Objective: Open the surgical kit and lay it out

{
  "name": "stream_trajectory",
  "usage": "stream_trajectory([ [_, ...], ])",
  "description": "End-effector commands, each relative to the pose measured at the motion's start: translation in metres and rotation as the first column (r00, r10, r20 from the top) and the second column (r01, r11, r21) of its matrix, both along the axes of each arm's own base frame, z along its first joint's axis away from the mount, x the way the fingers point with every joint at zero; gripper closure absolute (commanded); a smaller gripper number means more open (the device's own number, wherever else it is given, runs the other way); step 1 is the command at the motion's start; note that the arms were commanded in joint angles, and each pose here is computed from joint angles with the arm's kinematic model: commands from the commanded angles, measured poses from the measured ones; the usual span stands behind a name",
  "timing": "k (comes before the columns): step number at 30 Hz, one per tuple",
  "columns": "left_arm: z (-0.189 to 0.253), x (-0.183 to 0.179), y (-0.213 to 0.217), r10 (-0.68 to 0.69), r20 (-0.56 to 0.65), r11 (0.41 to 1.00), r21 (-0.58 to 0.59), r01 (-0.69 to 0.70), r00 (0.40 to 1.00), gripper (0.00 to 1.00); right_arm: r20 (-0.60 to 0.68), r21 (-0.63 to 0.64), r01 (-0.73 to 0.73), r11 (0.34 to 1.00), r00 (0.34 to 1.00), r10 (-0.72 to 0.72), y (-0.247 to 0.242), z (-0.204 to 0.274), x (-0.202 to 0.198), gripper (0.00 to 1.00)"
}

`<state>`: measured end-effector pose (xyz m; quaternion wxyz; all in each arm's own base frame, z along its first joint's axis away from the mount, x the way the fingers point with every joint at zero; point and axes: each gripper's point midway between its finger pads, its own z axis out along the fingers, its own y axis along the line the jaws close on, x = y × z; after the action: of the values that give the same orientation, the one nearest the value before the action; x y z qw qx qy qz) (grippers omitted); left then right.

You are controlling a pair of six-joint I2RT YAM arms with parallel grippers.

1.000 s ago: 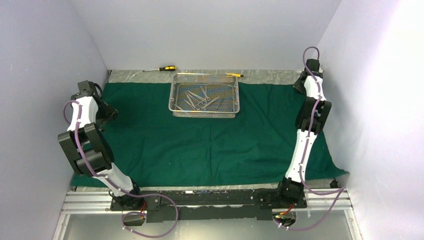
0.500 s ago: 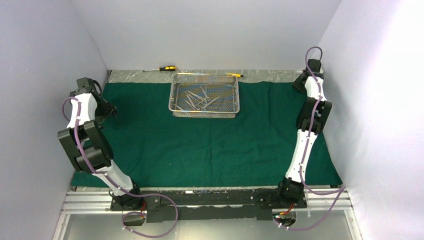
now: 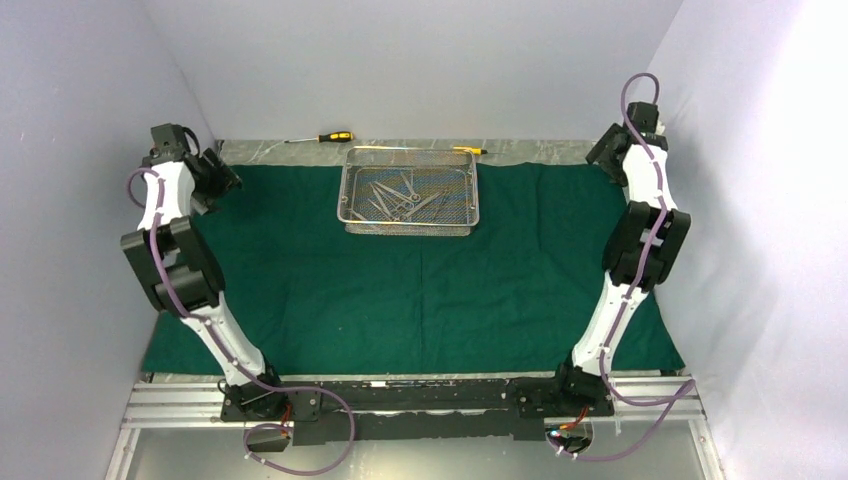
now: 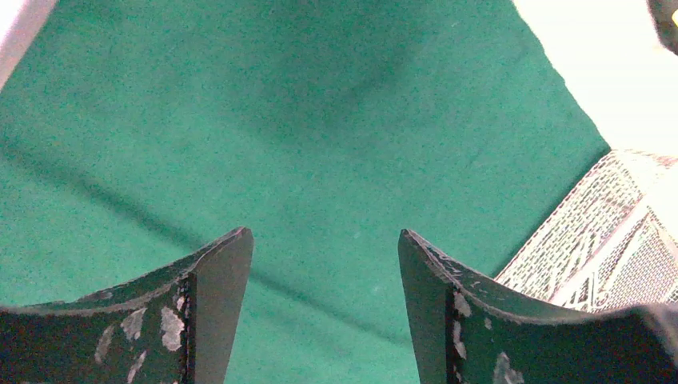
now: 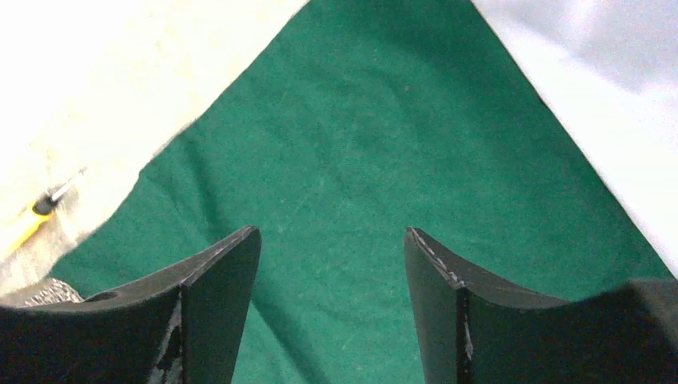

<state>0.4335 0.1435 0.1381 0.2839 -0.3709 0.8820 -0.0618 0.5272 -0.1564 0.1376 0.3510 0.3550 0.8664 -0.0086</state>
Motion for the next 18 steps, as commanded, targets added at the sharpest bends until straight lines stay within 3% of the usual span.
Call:
stream_trajectory([
  [1, -0.004, 0.068, -0.019, -0.177, 0.120, 0.984, 0.022, 0.175, 0.977, 0.27, 0.010, -0.019, -0.109, 0.994, 0.994, 0.109, 0.021, -0.006, 0.001, 0.27],
  [8, -0.024, 0.131, -0.002, -0.197, 0.080, 0.970, 0.164, 0.182, 0.977, 0.24, -0.041, -0.049, -0.195, 0.980, 0.980, 0.193, 0.037, -0.038, 0.030, 0.21],
  [14, -0.050, 0.145, 0.009, -0.243, 0.059, 0.940, 0.260, 0.220, 0.968, 0.16, -0.103, -0.114, -0.232, 0.966, 0.970, 0.220, 0.047, -0.066, 0.049, 0.20],
  [18, -0.075, 0.141, 0.016, -0.259, -0.019, 0.916, 0.314, 0.252, 0.966, 0.12, -0.144, -0.127, -0.240, 0.962, 0.964, 0.222, 0.047, -0.086, 0.047, 0.20],
])
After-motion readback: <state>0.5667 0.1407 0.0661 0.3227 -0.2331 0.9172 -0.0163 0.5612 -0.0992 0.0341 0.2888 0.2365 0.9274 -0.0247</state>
